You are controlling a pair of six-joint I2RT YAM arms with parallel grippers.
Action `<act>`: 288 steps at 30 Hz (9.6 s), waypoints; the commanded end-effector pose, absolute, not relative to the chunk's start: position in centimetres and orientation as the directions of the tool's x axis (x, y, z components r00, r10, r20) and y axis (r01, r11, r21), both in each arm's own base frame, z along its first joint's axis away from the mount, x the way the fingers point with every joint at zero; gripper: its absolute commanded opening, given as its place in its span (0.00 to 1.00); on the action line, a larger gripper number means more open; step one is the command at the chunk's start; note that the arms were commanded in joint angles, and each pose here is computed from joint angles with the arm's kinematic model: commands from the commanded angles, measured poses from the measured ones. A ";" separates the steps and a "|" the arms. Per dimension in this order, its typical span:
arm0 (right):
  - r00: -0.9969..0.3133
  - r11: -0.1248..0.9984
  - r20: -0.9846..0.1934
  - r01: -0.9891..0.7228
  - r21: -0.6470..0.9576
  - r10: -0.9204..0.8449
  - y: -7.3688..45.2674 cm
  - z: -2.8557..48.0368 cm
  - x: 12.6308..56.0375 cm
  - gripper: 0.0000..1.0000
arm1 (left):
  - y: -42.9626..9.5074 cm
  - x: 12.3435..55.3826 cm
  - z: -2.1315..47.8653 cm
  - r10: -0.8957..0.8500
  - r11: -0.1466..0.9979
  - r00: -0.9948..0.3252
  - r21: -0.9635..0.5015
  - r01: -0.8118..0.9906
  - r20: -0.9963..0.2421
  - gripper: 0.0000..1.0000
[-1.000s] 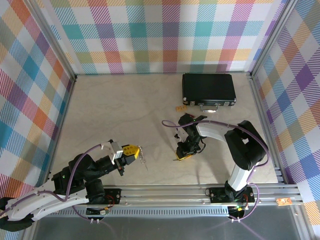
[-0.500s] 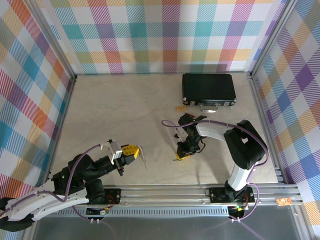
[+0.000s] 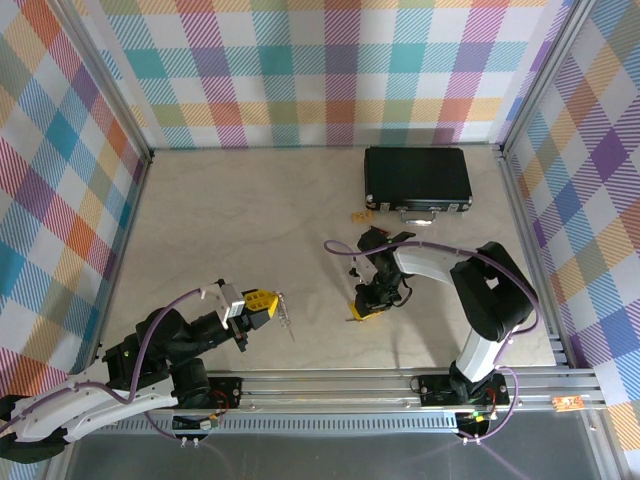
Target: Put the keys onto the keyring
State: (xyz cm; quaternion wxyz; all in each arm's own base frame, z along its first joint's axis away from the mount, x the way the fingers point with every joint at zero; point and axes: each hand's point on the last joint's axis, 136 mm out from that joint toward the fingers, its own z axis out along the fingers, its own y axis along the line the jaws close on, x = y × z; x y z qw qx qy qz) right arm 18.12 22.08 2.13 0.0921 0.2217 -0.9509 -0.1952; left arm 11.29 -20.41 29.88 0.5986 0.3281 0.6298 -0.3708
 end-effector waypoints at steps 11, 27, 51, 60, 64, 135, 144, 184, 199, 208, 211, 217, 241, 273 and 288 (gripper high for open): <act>-0.879 0.829 0.117 -0.382 0.408 -0.463 21.7 1.9 17.4 0.20 | -20.1 11.0 31.6 -0.093 0.501 -0.039 -0.081 0.862 -0.995 0.00; -0.871 0.808 0.109 -0.389 0.442 -0.479 22.2 2.2 17.2 0.14 | -20.1 11.0 31.6 -0.093 0.503 -0.040 -0.081 0.861 -0.995 0.00; -0.851 0.776 0.072 -0.437 0.456 -0.521 23.0 3.0 16.7 0.05 | -20.2 11.1 31.6 -0.091 0.503 -0.041 -0.081 0.860 -0.995 0.00; -0.750 0.614 -0.334 -0.660 0.433 -0.570 26.2 10.9 17.5 0.00 | -20.5 10.8 32.6 -0.088 0.485 -0.040 -0.078 0.871 -0.995 0.00; -0.578 0.451 -0.617 -0.812 0.371 -0.533 28.1 17.5 16.4 0.00 | -20.6 10.3 33.7 -0.097 0.455 -0.034 -0.074 0.887 -0.995 0.00; 0.027 0.010 -0.982 -1.000 -0.030 -0.186 34.1 34.3 6.8 0.00 | -23.4 8.0 34.8 -0.048 0.292 0.054 0.038 0.956 -0.997 0.00; 0.031 0.026 -0.983 -0.999 -0.036 -0.182 34.2 34.3 7.1 0.00 | -23.4 7.9 34.7 -0.045 0.287 0.053 0.038 0.957 -0.998 0.00; 0.065 0.040 -0.988 -0.997 -0.071 -0.144 34.2 35.2 7.3 0.00 | -23.5 8.0 34.4 -0.033 0.288 0.043 0.032 0.957 -0.999 0.00; 0.057 0.014 -0.989 -0.998 -0.060 -0.137 34.5 35.2 7.0 0.00 | -23.6 8.1 34.1 -0.029 0.291 0.041 0.031 0.956 -0.999 0.00; 0.058 0.000 -0.989 -0.998 -0.058 -0.135 34.7 35.3 6.8 0.00 | -23.6 8.2 33.9 -0.022 0.295 0.038 0.030 0.955 -0.999 0.00; 0.060 -0.001 -0.990 -0.998 -0.061 -0.130 34.6 35.5 6.7 0.00 | -23.6 8.3 33.9 -0.018 0.300 0.037 0.030 0.954 -0.999 0.00; 0.064 -0.003 -0.990 -0.998 -0.064 -0.129 34.4 35.5 6.6 0.00 | -23.8 8.9 33.4 0.021 0.326 0.020 0.025 0.945 -1.000 0.00; 0.125 -0.007 -0.966 -0.992 -0.127 -0.228 34.5 32.5 6.8 0.00 | -24.0 9.7 34.6 0.014 0.359 -0.017 -0.011 0.933 -1.000 0.00; 0.086 0.039 -0.981 -0.995 -0.094 -0.172 33.1 33.4 6.7 0.22 | -23.9 8.7 36.2 -0.157 0.306 0.006 -0.043 0.951 -0.988 0.00; 0.016 0.035 -0.999 -0.999 -0.017 -0.030 32.1 37.5 5.9 0.24 | -22.5 5.8 37.1 -0.238 0.184 0.041 -0.004 0.983 -0.970 0.00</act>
